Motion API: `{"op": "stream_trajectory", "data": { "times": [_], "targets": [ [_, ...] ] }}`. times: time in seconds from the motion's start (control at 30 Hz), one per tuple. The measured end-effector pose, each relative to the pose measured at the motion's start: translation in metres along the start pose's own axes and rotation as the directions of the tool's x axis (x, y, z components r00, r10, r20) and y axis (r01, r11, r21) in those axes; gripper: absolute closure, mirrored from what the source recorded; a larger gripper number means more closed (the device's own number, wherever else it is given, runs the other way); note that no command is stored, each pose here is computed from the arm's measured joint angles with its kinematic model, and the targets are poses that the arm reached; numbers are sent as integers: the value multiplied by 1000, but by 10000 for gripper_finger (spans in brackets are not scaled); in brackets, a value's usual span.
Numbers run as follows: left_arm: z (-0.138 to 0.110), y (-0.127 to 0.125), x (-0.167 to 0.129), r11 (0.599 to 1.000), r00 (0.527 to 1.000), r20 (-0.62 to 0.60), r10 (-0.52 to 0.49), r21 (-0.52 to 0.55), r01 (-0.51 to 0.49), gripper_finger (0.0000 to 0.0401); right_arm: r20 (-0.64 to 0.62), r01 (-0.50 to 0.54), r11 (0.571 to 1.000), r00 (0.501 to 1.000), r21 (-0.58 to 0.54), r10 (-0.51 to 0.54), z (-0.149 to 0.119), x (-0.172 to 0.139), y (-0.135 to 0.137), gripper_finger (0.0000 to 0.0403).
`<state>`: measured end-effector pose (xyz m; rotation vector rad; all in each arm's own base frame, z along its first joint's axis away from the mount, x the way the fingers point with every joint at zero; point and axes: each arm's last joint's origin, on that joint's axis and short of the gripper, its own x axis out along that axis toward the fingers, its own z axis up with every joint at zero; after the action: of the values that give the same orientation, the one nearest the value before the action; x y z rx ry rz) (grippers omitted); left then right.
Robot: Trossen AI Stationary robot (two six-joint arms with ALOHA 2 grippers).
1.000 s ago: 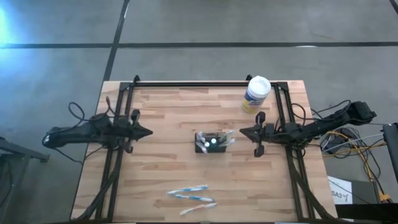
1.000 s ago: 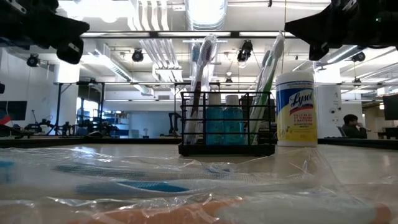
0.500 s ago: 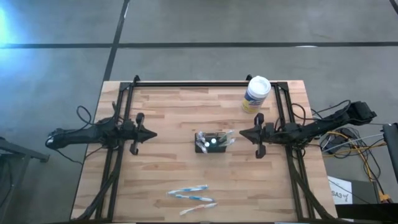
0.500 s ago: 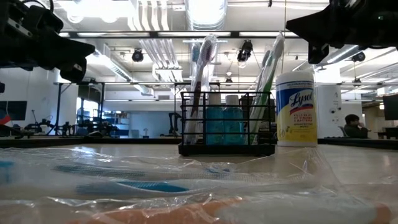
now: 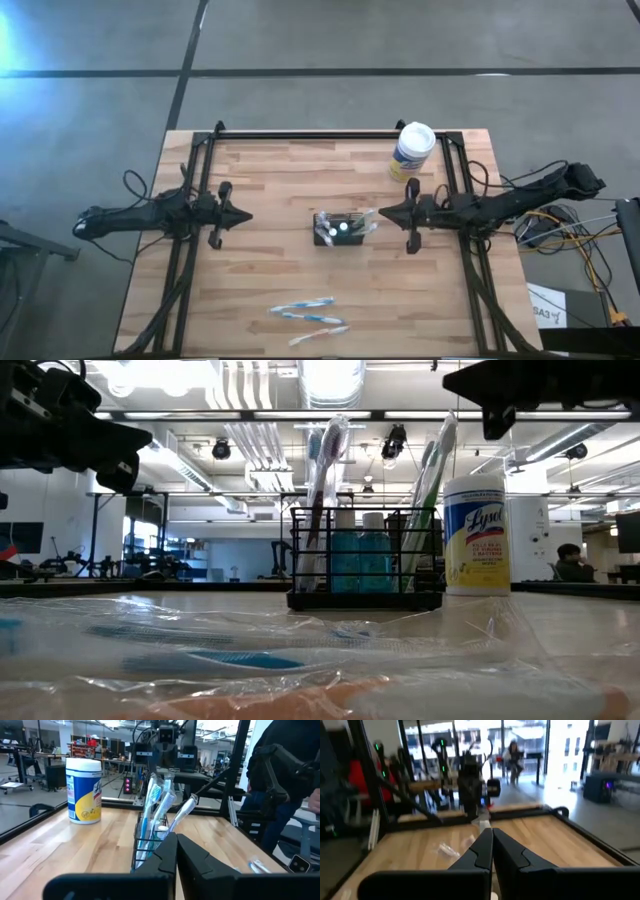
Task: Pick & Place toothbrushing station
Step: Put the top blue toothbrush into the mesh organizer
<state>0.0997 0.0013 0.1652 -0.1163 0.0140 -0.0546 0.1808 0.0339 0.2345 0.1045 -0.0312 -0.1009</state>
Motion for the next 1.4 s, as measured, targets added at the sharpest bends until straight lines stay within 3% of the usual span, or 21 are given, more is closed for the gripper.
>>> {"op": "stream_trajectory", "data": {
  "times": [0.13, 0.33, 0.87, 1.17, 1.4],
  "targets": [
    [-1, 0, 0, 1000, 1000, -4, 0, 9, 0, 397, -101, 2, 1000, 995, -23, -5, 15, 10, 6, 394],
    [-1, 0, 0, 1000, 1000, -6, -1, -7, 1, 388, -100, -50, 997, 994, -51, 45, 35, 28, 27, 394],
    [-1, 0, 0, 999, 1000, -3, 10, -41, -10, 391, -211, -160, 975, 969, -152, 126, 43, 95, 91, 394],
    [-1, 1, 1, 1000, 1000, -10, 17, -20, -17, 377, -319, -49, 966, 947, -256, -36, 43, 116, 140, 394],
    [-2, 1, 1, 1000, 1000, -18, 19, -11, -19, 396, -402, -85, 953, 915, -290, -40, 30, 131, 188, 394]
  ]
}}
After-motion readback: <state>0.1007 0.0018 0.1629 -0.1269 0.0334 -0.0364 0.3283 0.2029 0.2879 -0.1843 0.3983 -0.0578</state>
